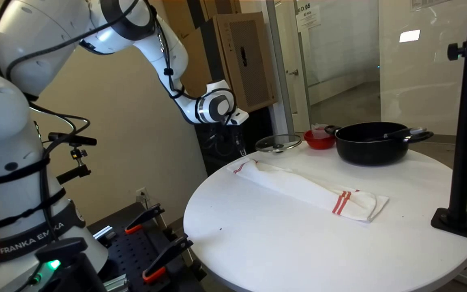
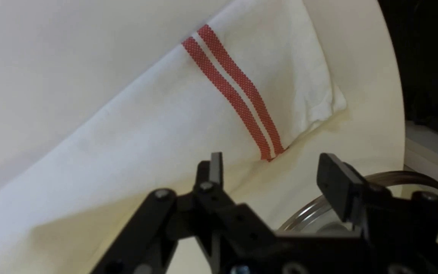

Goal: Fold the towel

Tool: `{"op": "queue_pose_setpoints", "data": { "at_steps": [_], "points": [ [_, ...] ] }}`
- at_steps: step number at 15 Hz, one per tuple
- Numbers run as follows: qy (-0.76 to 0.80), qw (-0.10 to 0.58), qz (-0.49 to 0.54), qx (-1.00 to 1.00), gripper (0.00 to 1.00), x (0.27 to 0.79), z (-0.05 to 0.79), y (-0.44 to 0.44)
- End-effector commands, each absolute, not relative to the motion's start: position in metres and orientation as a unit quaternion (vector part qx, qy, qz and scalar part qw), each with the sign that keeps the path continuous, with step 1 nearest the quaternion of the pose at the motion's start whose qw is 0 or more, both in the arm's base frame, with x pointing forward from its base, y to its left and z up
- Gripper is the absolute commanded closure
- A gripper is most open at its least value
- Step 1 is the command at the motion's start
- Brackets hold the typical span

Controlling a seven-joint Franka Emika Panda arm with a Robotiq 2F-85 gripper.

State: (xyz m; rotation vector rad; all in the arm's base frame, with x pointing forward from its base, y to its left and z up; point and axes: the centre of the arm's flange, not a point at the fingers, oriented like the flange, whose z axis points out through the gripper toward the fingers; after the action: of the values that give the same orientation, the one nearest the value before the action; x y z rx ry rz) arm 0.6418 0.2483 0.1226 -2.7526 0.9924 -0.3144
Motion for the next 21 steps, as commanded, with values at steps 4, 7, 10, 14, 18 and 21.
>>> {"op": "queue_pose_setpoints", "data": {
  "at_steps": [4,7,10,14,18,21],
  "points": [
    [0.379,0.069,-0.041,-0.922,0.00,0.632,0.129,0.205],
    [0.435,0.065,-0.028,-0.898,0.00,0.647,0.138,0.171],
    [0.491,0.068,-0.034,-0.868,0.00,0.661,0.149,0.133],
    [0.582,0.067,-0.062,-0.808,0.00,0.673,0.152,0.088],
    [0.660,0.066,-0.088,-0.743,0.00,0.684,0.165,0.032],
    [0.712,0.072,-0.109,-0.690,0.00,0.688,0.180,-0.016]
  ]
}}
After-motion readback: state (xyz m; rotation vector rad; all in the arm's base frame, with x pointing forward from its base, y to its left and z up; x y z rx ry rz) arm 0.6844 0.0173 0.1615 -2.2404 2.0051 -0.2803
